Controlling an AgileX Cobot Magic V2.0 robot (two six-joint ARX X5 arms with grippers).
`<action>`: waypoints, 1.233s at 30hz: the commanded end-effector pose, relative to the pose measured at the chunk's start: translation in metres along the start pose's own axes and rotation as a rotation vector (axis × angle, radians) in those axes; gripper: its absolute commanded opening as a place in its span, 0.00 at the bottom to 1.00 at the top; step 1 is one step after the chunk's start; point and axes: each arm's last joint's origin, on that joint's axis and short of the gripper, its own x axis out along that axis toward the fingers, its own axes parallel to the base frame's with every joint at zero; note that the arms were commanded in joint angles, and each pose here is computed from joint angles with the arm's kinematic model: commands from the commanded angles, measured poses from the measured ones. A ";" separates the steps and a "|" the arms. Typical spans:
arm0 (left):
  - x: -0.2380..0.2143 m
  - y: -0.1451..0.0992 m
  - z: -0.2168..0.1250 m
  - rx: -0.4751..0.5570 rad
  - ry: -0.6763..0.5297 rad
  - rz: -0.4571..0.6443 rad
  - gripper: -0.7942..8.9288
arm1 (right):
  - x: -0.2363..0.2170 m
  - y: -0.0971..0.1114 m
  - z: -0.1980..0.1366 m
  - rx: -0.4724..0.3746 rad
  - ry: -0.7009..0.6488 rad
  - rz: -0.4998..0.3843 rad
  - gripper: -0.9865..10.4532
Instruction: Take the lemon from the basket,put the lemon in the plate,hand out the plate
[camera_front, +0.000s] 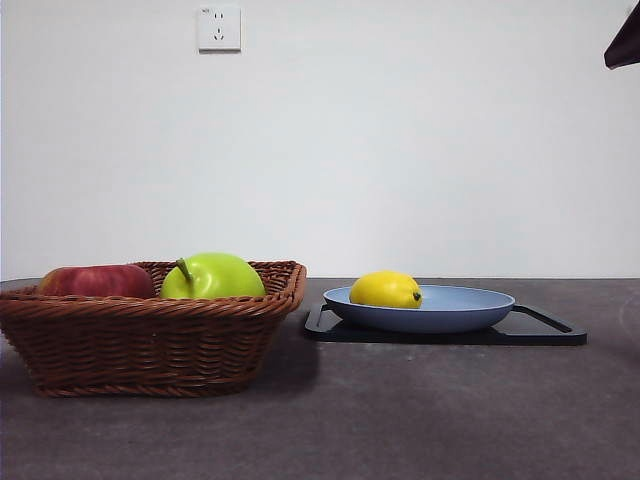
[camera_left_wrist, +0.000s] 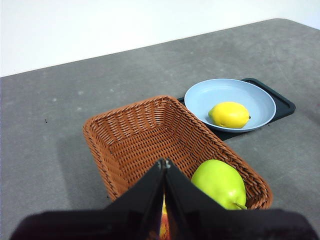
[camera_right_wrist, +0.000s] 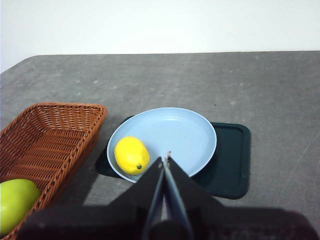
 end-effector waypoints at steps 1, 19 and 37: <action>-0.001 0.000 0.003 -0.012 -0.017 -0.004 0.09 | -0.001 0.001 0.004 0.021 -0.018 0.004 0.09; -0.037 0.023 -0.019 -0.007 -0.210 0.266 0.09 | -0.001 0.001 0.004 0.021 -0.019 0.004 0.09; 0.021 0.052 -0.119 -0.047 -0.121 0.520 0.09 | -0.001 0.001 0.004 0.022 -0.019 0.004 0.09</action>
